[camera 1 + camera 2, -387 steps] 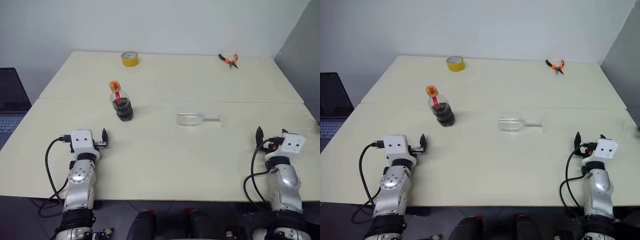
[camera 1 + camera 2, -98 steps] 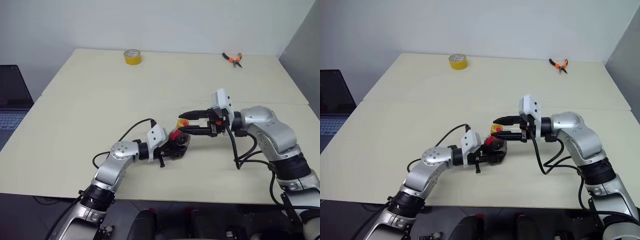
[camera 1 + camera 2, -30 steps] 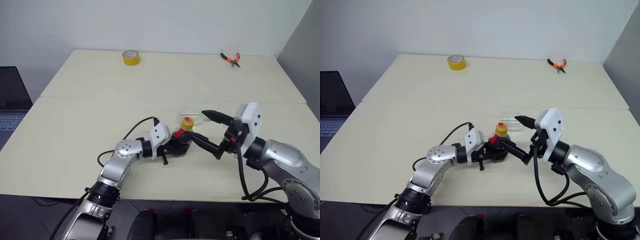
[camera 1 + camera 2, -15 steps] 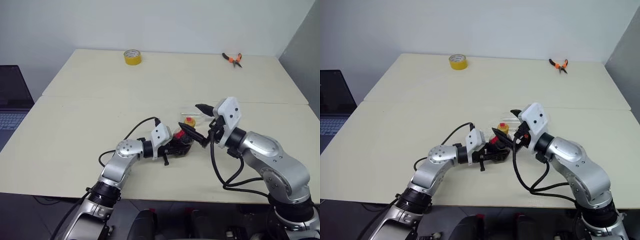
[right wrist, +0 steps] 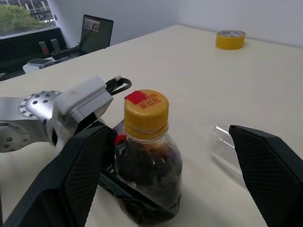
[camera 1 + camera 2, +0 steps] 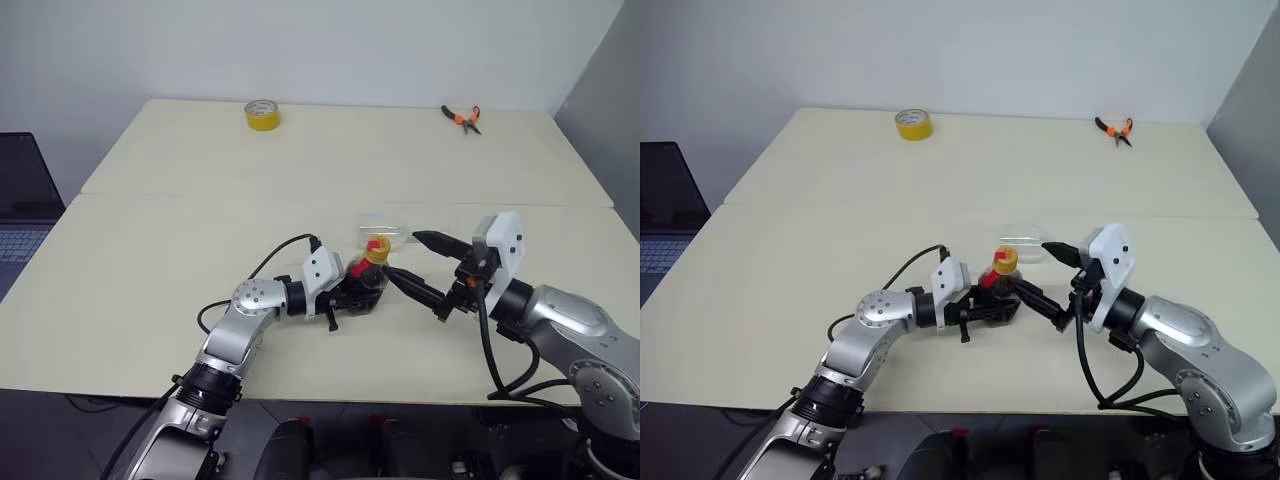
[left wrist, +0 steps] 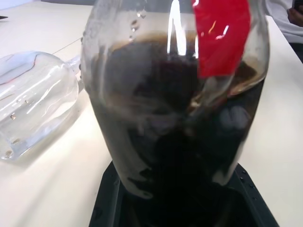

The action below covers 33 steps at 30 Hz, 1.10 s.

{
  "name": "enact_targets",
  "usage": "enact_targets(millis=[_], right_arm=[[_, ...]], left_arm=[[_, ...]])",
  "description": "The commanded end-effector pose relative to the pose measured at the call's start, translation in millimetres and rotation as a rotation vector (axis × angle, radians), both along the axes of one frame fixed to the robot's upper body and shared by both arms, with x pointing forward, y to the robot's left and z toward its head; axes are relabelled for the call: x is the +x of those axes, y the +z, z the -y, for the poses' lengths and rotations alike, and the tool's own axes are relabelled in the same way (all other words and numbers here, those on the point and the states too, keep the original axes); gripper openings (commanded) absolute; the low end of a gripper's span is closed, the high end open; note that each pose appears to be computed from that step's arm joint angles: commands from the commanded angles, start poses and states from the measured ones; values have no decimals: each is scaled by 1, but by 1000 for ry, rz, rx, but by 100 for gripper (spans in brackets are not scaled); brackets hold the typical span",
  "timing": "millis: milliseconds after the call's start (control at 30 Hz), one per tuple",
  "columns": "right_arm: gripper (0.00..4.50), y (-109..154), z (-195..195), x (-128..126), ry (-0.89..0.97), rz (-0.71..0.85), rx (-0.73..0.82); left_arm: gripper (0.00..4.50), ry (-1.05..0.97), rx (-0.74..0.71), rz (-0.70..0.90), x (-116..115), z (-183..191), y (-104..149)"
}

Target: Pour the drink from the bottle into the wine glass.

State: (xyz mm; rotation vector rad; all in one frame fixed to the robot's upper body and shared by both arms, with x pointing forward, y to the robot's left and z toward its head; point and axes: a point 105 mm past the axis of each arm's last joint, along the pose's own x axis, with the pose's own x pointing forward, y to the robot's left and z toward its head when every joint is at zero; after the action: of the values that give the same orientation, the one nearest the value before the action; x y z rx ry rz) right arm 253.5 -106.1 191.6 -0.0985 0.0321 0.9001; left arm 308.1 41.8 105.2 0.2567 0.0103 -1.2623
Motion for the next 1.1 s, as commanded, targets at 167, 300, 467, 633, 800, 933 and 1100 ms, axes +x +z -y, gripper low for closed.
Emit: enact_targets(millis=[167, 300, 467, 633, 800, 933, 1100], right_arm=[[440, 24, -17, 3, 27, 94, 34], [440, 30, -30, 12, 10, 133, 44], [440, 30, -30, 24, -49, 169, 21], [440, 27, -16, 33, -121, 172, -5], [440, 22, -6, 30, -140, 157, -21], [440, 21, 3, 23, -134, 132, -15], [440, 23, 6, 10, -89, 94, 18]], left_arm=[[92, -35, -31, 71, -2, 6, 17], [92, -39, -31, 70, -2, 7, 17], [92, -40, -35, 70, -3, 9, 17], [92, -40, -37, 67, -3, 10, 17], [90, -39, -38, 66, -3, 10, 16], [90, -39, -38, 66, -3, 10, 16], [90, -40, -37, 66, -3, 10, 16]])
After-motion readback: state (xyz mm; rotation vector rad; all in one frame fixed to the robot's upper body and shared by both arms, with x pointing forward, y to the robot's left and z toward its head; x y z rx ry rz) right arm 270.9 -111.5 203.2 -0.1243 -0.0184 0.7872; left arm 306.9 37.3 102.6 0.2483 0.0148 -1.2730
